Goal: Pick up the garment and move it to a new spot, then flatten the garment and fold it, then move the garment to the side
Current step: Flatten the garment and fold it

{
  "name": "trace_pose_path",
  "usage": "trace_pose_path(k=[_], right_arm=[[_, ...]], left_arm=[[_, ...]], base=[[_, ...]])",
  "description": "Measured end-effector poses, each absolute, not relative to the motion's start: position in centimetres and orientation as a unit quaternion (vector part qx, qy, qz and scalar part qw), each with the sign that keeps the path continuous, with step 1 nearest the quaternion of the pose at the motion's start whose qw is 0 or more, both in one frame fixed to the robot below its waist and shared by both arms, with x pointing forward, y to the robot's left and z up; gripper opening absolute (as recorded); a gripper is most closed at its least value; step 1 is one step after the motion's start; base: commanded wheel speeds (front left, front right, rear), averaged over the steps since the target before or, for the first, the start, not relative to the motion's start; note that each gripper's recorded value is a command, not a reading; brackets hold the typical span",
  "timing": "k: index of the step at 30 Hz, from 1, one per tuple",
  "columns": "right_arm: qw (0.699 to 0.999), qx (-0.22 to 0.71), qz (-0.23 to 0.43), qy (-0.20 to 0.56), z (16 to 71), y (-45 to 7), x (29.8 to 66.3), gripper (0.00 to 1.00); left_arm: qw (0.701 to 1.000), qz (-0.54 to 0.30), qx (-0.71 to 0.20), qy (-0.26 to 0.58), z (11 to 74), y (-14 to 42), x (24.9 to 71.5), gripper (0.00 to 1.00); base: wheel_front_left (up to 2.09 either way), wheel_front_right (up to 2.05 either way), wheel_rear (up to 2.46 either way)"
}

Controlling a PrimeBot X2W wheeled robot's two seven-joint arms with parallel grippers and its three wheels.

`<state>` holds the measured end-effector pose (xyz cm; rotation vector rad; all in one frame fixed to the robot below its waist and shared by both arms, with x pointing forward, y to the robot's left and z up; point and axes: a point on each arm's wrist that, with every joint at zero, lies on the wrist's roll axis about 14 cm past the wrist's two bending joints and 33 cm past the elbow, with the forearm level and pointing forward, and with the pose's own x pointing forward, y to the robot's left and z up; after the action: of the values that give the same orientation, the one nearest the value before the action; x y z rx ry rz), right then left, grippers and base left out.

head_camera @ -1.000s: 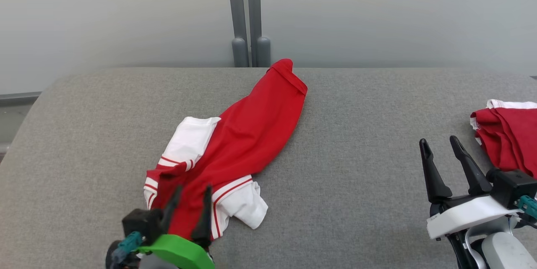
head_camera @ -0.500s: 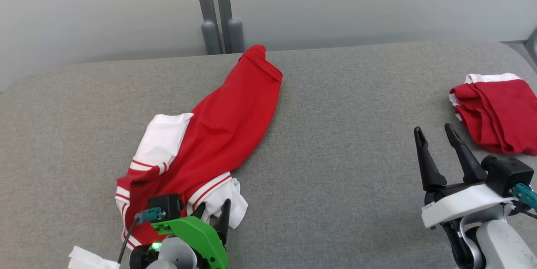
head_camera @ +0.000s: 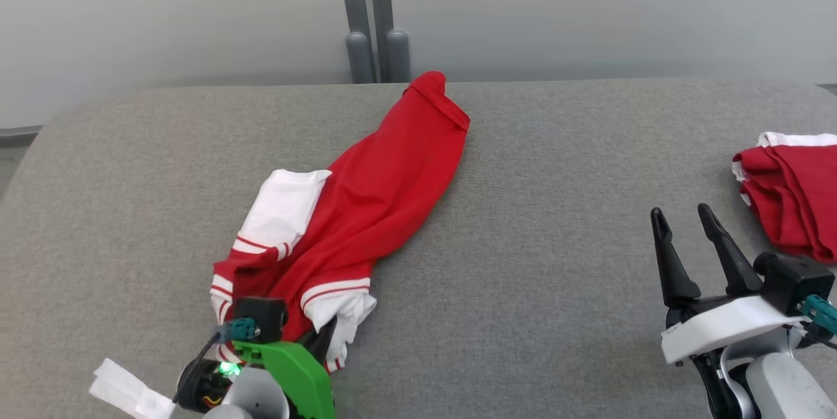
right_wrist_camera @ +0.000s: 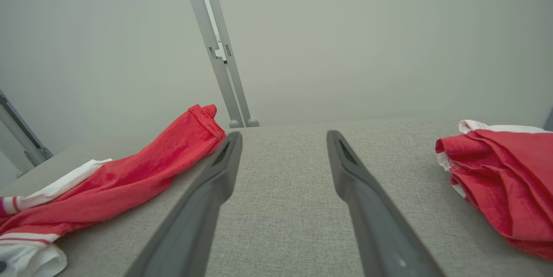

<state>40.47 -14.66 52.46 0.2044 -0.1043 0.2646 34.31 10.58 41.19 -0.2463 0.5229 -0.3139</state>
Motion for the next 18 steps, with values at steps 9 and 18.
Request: trace_pose_path(k=[9,18], right_arm=[[0.978,0.111,0.171,-0.049,52.6,-11.4,41.2,1.0],[0.975,0.112,0.184,-0.049,52.8,-10.4,41.5,1.0]], left_arm=[[0.948,-0.119,-0.034,0.293,43.6,16.5,29.3,0.0],[0.912,-0.109,-0.067,0.39,41.1,16.7,22.5,0.41]], base=[[0.0,0.0,0.0],[0.0,0.0,0.0]])
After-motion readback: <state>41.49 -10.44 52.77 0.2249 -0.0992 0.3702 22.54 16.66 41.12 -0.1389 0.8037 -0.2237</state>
